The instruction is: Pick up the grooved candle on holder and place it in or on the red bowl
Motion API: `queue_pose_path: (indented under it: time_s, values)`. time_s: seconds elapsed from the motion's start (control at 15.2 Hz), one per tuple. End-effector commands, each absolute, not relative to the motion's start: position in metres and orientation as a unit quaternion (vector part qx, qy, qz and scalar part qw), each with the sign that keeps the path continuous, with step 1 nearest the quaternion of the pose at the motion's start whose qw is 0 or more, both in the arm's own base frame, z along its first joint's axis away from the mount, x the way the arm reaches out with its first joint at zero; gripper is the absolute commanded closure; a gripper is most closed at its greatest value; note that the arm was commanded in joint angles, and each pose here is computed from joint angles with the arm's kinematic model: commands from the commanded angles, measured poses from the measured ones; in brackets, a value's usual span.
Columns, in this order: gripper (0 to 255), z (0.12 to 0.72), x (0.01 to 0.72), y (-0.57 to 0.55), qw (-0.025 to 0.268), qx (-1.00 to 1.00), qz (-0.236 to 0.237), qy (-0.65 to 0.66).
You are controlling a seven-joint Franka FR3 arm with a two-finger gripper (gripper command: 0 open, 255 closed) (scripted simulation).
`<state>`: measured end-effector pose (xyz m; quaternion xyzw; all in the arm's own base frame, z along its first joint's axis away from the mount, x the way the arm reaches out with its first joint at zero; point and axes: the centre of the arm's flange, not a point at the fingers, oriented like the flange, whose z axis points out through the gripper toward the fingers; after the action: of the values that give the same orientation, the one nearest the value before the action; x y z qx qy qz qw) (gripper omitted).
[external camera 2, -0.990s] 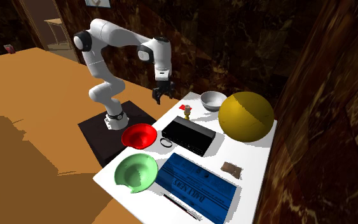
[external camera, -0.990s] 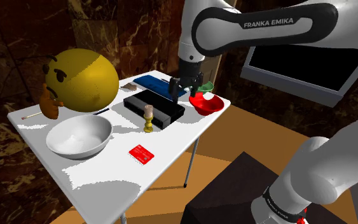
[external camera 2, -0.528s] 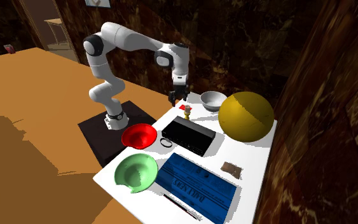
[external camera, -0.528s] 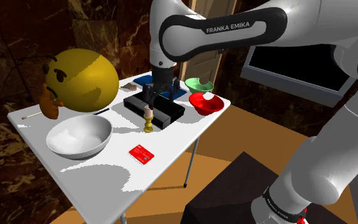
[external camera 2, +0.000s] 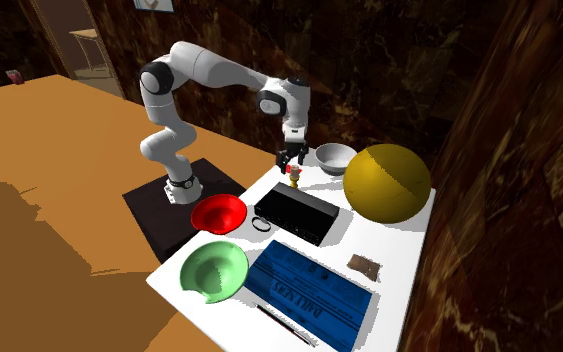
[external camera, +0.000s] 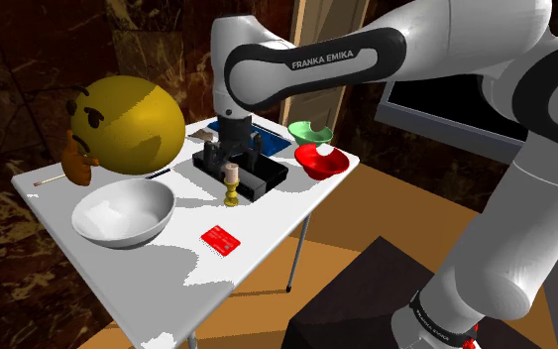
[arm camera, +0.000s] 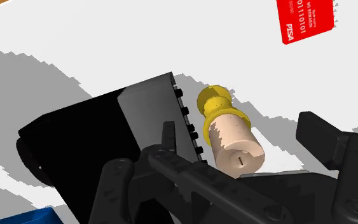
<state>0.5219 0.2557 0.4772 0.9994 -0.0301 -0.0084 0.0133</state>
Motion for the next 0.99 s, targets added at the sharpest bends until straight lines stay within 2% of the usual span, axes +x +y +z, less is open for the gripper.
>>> queue_pose_path:
  time_s: [0.0, 0.59, 0.66, 0.92]
  values:
    - [0, 0.4658, 0.5219, 0.2564, 0.013, 0.999, -0.008, -0.030]
    - [0, 0.4575, 0.5218, 0.2562, 0.013, 0.999, -0.008, -0.030]
    - [255, 0.4575, 0.5218, 0.2562, 0.013, 0.999, -0.008, -0.030]
    - [255, 0.4574, 0.5218, 0.2561, 0.013, 0.999, -0.008, -0.030]
